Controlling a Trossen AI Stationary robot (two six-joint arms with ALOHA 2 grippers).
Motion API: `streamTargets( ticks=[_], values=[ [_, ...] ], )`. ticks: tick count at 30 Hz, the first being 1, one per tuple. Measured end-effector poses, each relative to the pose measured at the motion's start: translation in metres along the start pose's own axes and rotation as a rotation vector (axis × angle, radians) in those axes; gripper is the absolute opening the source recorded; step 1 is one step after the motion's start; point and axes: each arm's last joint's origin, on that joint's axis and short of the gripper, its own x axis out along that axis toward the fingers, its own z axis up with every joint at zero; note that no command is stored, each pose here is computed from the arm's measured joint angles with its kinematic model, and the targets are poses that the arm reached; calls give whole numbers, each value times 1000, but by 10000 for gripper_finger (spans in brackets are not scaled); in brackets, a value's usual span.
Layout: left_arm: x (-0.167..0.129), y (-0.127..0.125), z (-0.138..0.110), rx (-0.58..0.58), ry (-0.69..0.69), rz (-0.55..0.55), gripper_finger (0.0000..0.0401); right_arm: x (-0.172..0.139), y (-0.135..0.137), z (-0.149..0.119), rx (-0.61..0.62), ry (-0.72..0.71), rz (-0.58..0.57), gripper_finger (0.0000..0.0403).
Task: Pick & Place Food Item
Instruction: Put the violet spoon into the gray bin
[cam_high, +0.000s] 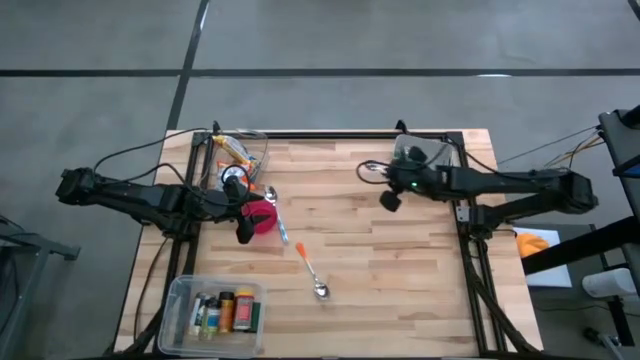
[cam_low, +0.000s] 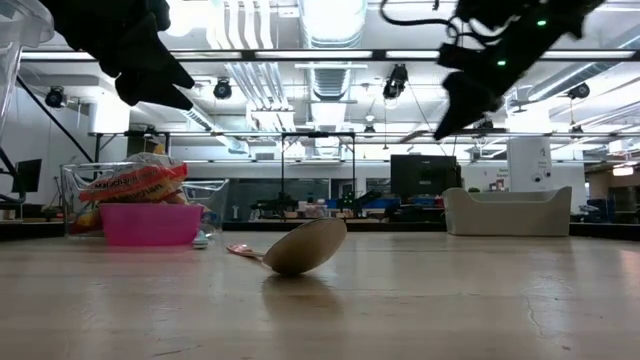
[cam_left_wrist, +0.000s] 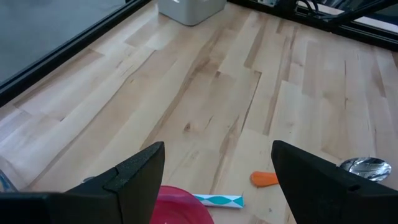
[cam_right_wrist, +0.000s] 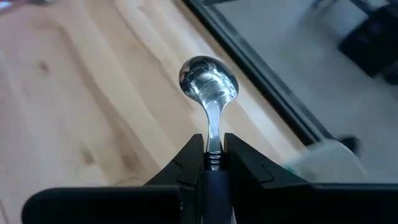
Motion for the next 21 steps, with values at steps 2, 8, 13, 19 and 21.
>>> streamTargets(
  ticks=[2, 8, 13, 19, 21],
  values=[
    [0, 0, 0, 0, 0, 0, 298, -9, -7, -8, 7, 1, -41, 39],
    [0, 0, 0, 0, 0, 0, 298, -27, -25, -25, 70, 18, -185, 39],
    [0, 0, 0, 0, 0, 0, 298, -25, -42, -32, 125, 67, -269, 39],
    [0, 0, 0, 0, 0, 0, 298, -13, -63, -35, 194, 137, -366, 39],
    [0, 0, 0, 0, 0, 0, 298, -8, -69, -37, 219, 172, -375, 39]
  ],
)
